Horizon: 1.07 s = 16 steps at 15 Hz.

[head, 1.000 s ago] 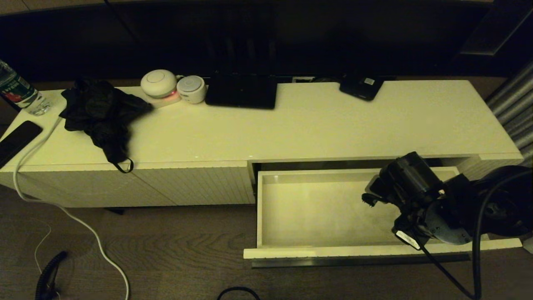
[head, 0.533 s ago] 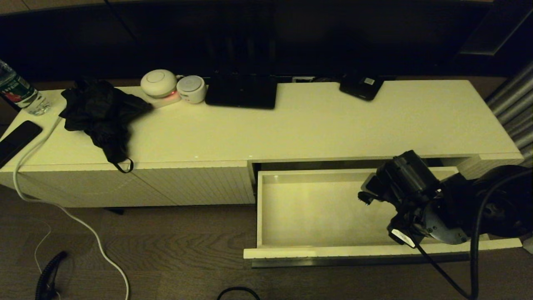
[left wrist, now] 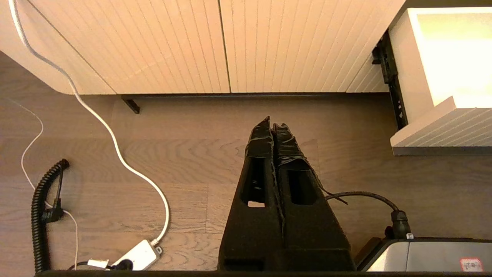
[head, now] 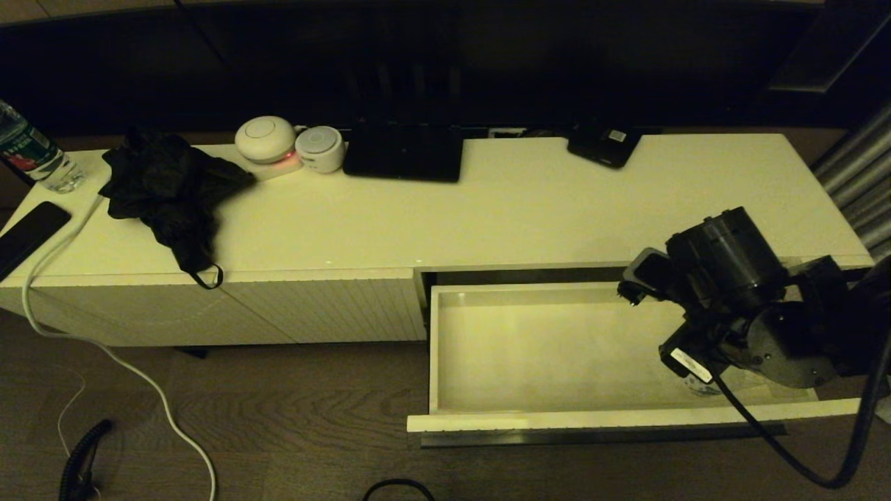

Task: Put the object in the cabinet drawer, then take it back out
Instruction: Put the mineral water in the drawer

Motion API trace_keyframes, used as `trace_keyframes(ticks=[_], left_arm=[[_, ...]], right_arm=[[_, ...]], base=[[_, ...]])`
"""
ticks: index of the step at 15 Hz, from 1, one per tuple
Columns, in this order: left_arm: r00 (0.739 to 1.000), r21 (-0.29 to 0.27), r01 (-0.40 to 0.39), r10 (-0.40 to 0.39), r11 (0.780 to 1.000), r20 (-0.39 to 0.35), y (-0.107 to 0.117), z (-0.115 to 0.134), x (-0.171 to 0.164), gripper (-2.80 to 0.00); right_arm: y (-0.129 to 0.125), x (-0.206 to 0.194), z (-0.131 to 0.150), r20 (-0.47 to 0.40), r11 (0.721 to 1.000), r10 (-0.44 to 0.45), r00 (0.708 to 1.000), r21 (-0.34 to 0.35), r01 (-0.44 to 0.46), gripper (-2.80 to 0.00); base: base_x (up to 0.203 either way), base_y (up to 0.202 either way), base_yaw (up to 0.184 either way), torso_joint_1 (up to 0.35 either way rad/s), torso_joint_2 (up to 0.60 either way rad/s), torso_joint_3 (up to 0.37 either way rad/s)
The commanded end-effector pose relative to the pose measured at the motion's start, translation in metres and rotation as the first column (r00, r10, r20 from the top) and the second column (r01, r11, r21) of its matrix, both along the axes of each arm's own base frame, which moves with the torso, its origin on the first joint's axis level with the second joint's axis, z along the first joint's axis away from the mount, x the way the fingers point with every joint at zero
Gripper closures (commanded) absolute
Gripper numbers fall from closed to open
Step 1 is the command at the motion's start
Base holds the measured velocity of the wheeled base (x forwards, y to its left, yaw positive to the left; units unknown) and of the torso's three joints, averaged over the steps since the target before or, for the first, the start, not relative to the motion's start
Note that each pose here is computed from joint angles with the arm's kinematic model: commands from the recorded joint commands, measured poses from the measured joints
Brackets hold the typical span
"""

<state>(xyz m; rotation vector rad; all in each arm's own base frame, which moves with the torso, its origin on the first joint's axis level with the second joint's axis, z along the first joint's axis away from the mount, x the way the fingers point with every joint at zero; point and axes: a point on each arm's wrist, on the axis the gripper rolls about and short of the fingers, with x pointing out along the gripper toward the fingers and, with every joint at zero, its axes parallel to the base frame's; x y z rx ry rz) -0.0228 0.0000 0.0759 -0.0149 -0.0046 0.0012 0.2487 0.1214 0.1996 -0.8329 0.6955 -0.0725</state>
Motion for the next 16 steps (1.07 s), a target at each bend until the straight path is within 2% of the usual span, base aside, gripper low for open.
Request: trace_keyframes(ticks=[1,6,11,16], left_arm=[[1.0,0.0,0.0,0.0,1.0,0.0,0.0,0.0,0.0,0.0],[1.0,0.0,0.0,0.0,1.0,0.001,0.0,0.0,0.0,0.0],[1.0,0.0,0.0,0.0,1.0,0.001,0.0,0.0,0.0,0.0],[1.0,0.0,0.0,0.0,1.0,0.0,0.0,0.0,0.0,0.0]], right_arm=[[-0.011,-0.015,0.026,0.082,0.999,-0.011,0.997,0.042,0.008,-2.8],[-0.025,-0.031,0.04,0.14,0.996,-0.084,0.987,0.02,0.082,-2.8],[-0.055,-0.039,0.045,0.174,0.973,-0.228,0.958,-0.009,0.233,-2.8],[-0.064,-0.042,0.04,0.184,0.953,-0.301,0.936,0.081,0.291,-2.8]], base=[[0.0,0.0,0.0,0.0,0.0,0.0],[0.0,0.0,0.0,0.0,0.0,0.0],[0.0,0.0,0.0,0.0,0.0,0.0],[0.0,0.0,0.0,0.0,0.0,0.0]])
